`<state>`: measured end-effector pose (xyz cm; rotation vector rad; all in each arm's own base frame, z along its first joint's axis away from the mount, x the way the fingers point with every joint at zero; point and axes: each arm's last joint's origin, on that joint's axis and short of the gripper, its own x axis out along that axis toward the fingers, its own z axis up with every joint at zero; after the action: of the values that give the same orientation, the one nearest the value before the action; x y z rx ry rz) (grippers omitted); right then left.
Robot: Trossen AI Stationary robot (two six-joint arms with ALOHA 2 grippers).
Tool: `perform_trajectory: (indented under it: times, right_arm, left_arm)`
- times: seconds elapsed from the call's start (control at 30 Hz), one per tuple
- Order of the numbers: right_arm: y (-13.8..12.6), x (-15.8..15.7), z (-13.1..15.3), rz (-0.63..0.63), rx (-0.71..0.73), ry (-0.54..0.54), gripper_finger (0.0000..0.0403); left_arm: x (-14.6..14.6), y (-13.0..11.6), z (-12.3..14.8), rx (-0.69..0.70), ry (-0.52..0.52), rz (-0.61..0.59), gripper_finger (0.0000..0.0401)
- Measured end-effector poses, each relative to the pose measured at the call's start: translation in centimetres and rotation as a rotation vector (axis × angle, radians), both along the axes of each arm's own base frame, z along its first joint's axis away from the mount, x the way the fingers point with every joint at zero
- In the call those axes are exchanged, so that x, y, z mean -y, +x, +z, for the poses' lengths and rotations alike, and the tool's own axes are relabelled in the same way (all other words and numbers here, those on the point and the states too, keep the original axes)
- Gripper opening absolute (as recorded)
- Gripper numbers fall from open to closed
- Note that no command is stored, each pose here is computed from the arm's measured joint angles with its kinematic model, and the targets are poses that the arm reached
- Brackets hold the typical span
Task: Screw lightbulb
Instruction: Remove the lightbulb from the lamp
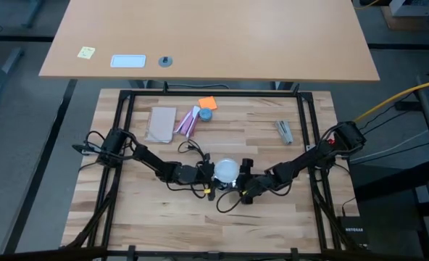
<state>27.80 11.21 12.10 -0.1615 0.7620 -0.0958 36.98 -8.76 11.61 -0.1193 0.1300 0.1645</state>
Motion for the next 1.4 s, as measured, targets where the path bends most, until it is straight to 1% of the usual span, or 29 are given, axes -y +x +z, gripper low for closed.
perform_trajectory:
  times: [0.13,0.3,0.47,0.6,0.7,0.8,0.9,1.0,1.07,1.13,1.23,1.3,1.37,1.4]
  right_arm:
    - [0.4,-0.3,0.4,0.022,0.061,0.029,0.027]
    - [0.5,-0.2,0.4,0.006,0.072,0.004,0.0238]
    - [0.4,-0.1,0.5,-0.014,0.075,0.005,0.0221]
    - [-0.3,-0.3,1.9,-0.011,0.079,-0.005,0.021]
    - [-1.9,-0.3,3.9,0.008,0.048,-0.028,0.0201]
    - [-4.3,-0.3,6.4,0.02,0.038,-0.069,0.0194]
    - [-6.9,-0.2,8.9,0.023,0.067,-0.113,0.019]
    - [-9.3,-0.2,10.2,-0.024,0.128,-0.139,0.0189]
    - [-10.6,-0.4,9.3,-0.103,0.209,-0.154,0.0188]
    - [-11.5,-0.7,7.3,-0.179,0.293,-0.132,0.0188]
    - [-11.9,-0.8,3.6,-0.271,0.431,0.008,0.0188]
    - [-11.9,-0.7,1.7,-0.309,0.509,0.083,0.0188]
    - [-11.3,-0.6,0.6,-0.339,0.572,0.122,0.0188]
    - [-10.9,-0.6,0.1,-0.343,0.583,0.116,0.0188]
  left_arm:
    - [-0.1,0.0,0.0,0.005,-0.013,0.002,0.0141]
    - [-0.1,0.0,0.1,0.006,-0.016,0.005,0.0142]
    - [-0.1,0.0,0.1,0.004,-0.015,0.005,0.0142]
    - [0.0,0.0,0.1,0.002,-0.01,-0.001,0.0146]
    - [0.0,0.0,0.0,-0.003,-0.007,-0.003,0.0143]
    - [0.0,0.0,-0.1,-0.011,-0.008,-0.003,0.0143]
    - [0.0,0.0,-0.1,-0.012,-0.009,-0.003,0.0147]
    - [0.0,0.0,-0.1,-0.009,-0.011,-0.003,0.0147]
    - [0.0,0.0,-0.1,-0.008,-0.018,0.0,0.0145]
    - [-0.1,0.0,0.0,-0.005,-0.03,0.004,0.0146]
    - [-0.1,0.0,0.0,-0.005,-0.033,0.004,0.0149]
    - [-0.1,0.0,0.0,-0.005,-0.033,0.004,0.0149]
    - [-0.1,0.0,0.0,-0.004,-0.036,0.005,0.0147]
    - [-0.1,0.0,0.0,-0.004,-0.038,0.005,0.0146]
